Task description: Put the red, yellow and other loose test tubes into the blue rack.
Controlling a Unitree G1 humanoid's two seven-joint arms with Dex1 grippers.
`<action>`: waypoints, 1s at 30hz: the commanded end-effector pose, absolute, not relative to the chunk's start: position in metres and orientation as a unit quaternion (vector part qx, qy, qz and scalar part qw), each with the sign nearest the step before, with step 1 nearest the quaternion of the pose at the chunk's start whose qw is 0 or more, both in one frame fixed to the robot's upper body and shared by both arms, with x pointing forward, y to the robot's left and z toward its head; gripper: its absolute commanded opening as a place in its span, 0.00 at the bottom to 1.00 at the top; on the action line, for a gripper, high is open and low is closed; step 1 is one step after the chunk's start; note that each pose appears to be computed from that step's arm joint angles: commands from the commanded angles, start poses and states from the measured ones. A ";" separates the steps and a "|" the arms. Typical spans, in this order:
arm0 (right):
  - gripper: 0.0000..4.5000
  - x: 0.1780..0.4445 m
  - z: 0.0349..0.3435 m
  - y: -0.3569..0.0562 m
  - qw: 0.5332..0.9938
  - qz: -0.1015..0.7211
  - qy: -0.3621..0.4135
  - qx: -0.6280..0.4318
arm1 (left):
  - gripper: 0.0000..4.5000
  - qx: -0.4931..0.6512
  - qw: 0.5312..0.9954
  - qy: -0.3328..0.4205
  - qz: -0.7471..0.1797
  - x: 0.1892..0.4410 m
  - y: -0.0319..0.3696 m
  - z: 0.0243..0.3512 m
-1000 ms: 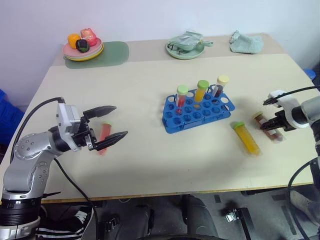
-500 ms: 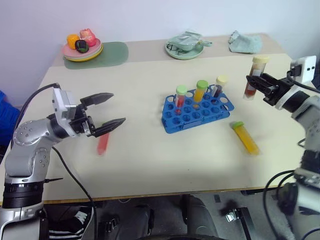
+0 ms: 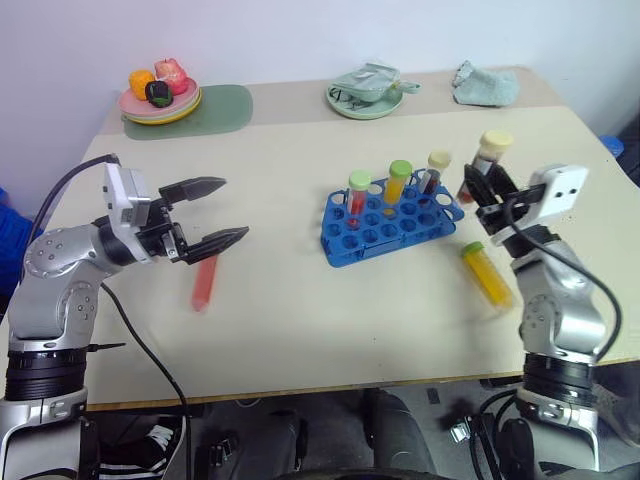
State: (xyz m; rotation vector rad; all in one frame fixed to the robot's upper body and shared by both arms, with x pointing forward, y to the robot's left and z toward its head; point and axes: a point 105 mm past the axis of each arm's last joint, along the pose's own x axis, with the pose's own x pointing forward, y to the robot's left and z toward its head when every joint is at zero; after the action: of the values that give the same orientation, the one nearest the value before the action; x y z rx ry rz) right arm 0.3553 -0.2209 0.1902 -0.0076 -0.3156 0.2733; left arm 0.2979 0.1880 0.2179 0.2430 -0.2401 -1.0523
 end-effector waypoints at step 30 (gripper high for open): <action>0.17 0.368 0.173 -0.211 0.973 0.131 -0.186 -0.030 | 1.00 0.132 0.847 -0.121 -0.500 0.290 0.189 0.228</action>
State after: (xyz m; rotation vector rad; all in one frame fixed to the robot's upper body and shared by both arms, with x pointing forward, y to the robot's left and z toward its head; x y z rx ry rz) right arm 0.3666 -0.2133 0.1640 -0.0482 -0.3382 0.2600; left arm 0.2918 0.1858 0.2159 0.2482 -0.2193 -1.0600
